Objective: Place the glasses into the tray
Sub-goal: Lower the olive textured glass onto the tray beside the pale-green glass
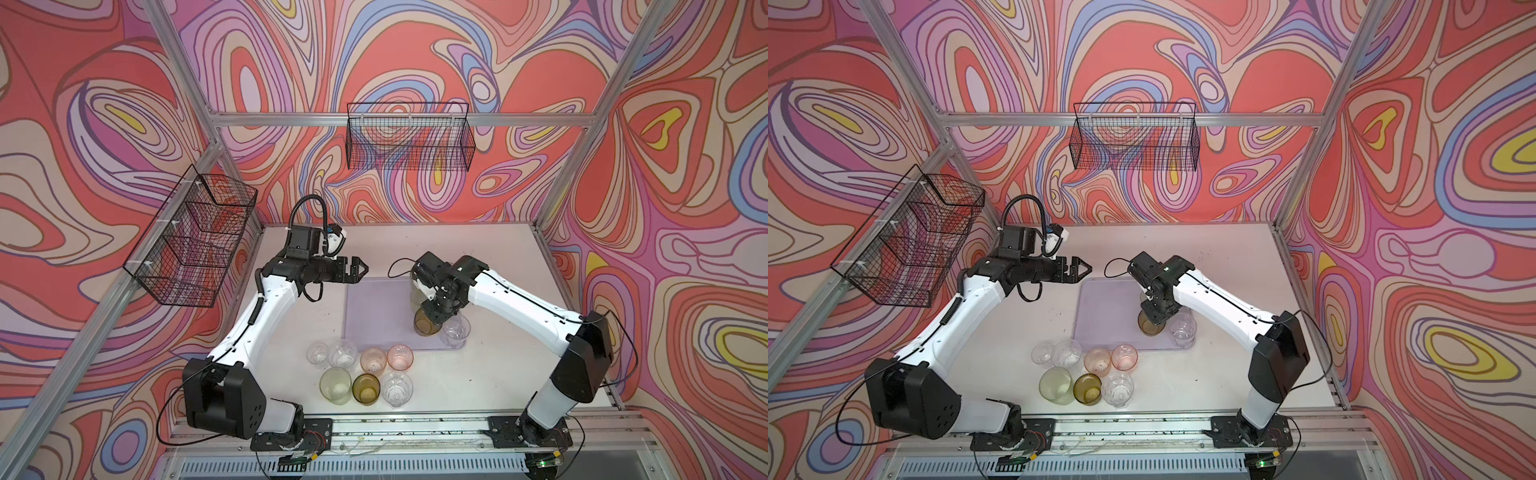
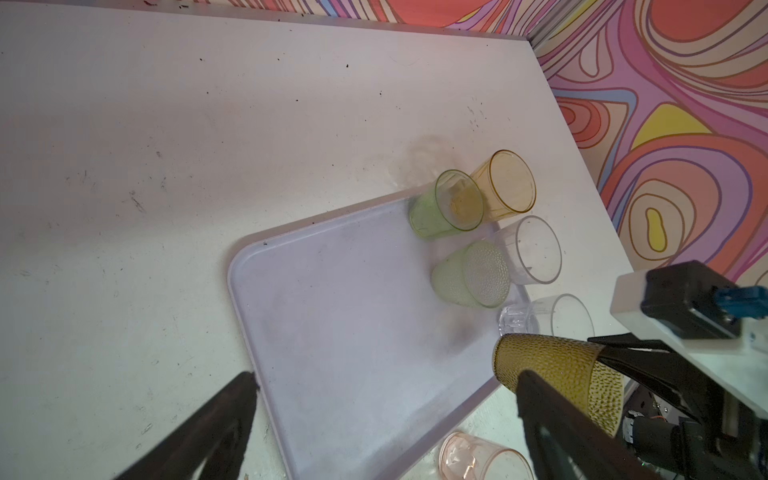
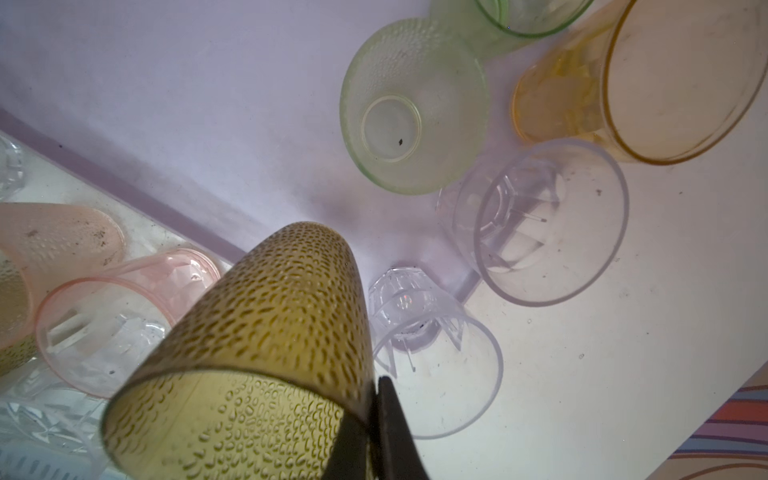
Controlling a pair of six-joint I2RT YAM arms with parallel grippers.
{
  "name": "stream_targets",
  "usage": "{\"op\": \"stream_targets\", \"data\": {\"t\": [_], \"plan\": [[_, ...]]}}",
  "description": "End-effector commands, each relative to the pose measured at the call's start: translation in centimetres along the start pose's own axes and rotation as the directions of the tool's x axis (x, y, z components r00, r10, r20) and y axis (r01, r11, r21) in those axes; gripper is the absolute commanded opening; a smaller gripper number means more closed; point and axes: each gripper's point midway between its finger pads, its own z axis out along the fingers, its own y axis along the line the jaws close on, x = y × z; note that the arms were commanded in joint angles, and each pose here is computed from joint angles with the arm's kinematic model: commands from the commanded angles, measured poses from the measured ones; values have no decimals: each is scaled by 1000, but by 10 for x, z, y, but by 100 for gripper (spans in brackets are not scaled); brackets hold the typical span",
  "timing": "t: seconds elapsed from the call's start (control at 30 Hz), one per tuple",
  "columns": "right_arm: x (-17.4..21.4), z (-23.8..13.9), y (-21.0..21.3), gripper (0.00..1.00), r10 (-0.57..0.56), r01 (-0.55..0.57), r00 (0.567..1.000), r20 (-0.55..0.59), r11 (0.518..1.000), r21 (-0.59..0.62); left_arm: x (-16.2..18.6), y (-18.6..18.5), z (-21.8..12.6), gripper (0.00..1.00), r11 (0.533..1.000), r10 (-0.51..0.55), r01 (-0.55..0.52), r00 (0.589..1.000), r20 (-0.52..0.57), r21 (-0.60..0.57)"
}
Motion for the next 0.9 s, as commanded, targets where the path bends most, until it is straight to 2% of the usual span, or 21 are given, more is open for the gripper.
{"op": "stream_targets", "data": {"t": [0.0,0.87], "plan": [[-13,5,2,0,-17,17,1000,11,999,-34,-1,-6,-3,100,1000,17,-17,1000,8,22],[-16,37,-12,0,10,-16,996,-84,997,-70,-3,-8,-6,100,999,23,-23,1000,22,28]]}}
